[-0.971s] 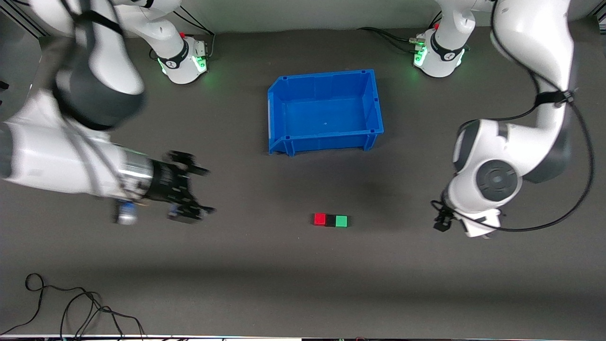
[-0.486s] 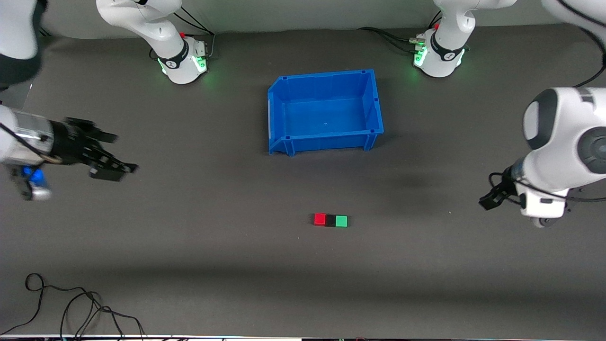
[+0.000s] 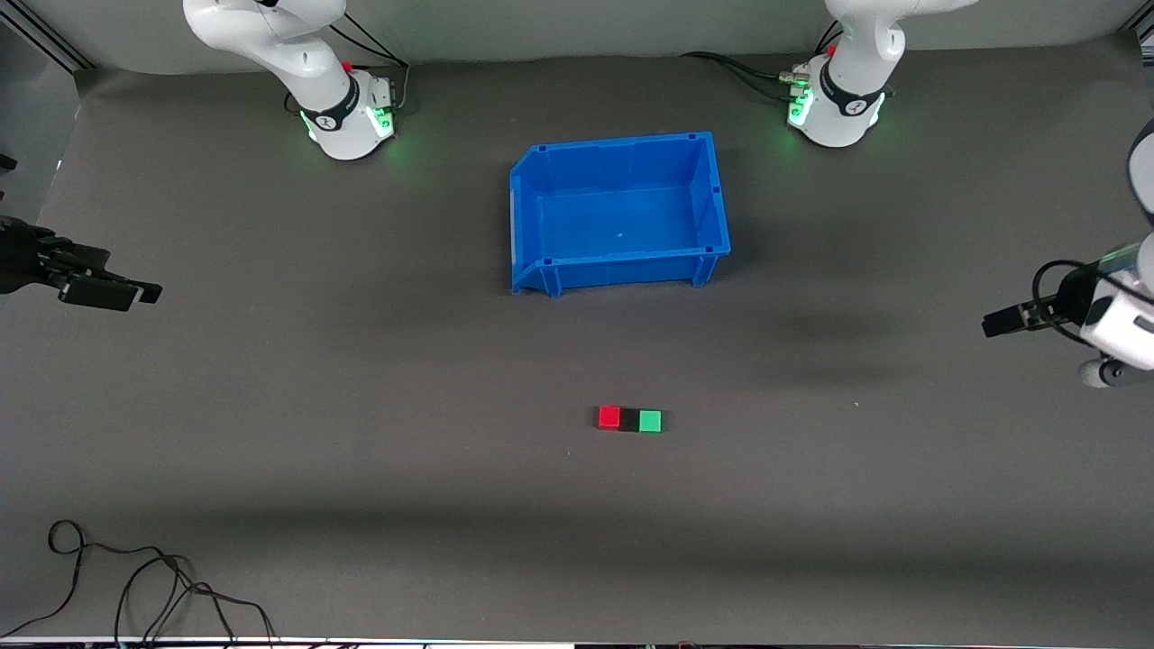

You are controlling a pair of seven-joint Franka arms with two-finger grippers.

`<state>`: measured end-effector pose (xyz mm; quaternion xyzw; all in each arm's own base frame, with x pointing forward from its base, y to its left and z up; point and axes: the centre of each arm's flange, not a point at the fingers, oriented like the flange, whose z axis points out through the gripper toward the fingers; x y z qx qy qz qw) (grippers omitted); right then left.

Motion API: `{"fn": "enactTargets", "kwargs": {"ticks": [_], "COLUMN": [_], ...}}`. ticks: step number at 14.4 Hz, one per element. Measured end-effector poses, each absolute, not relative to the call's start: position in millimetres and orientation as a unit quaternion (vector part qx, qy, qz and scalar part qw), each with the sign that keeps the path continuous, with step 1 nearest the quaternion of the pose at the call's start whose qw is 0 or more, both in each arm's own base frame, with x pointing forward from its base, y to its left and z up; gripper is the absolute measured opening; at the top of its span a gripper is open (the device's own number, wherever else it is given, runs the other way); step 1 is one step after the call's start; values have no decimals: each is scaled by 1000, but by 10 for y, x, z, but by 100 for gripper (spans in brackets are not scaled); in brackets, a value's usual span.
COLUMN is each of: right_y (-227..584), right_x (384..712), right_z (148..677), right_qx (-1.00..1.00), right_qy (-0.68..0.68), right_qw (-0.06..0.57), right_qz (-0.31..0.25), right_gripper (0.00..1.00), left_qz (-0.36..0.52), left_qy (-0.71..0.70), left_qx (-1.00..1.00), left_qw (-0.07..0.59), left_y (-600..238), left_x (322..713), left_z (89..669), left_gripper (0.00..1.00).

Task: Attach green and red cubes to black cube

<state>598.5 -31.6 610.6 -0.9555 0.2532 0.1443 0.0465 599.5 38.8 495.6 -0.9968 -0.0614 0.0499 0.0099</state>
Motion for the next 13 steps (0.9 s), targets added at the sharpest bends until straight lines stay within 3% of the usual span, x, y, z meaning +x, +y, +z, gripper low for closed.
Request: {"fn": "enactTargets", "kwargs": {"ticks": [7, 13], "right_y": [-498, -509], "right_x": [5955, 5721], "right_z": [6095, 6066], "right_qx": [-967, -972], "right_qy": [202, 173], "right_qw": [49, 41], "right_qz": [146, 156], "right_gripper": [100, 100], "left_qz": [7, -9], "left_qy": [-20, -16], "left_qx": [-1000, -1000], "left_qw": [11, 13], "left_y": [53, -14], "left_x": [5774, 5566], "left_z": [5542, 5880], "left_gripper": [100, 100]}}
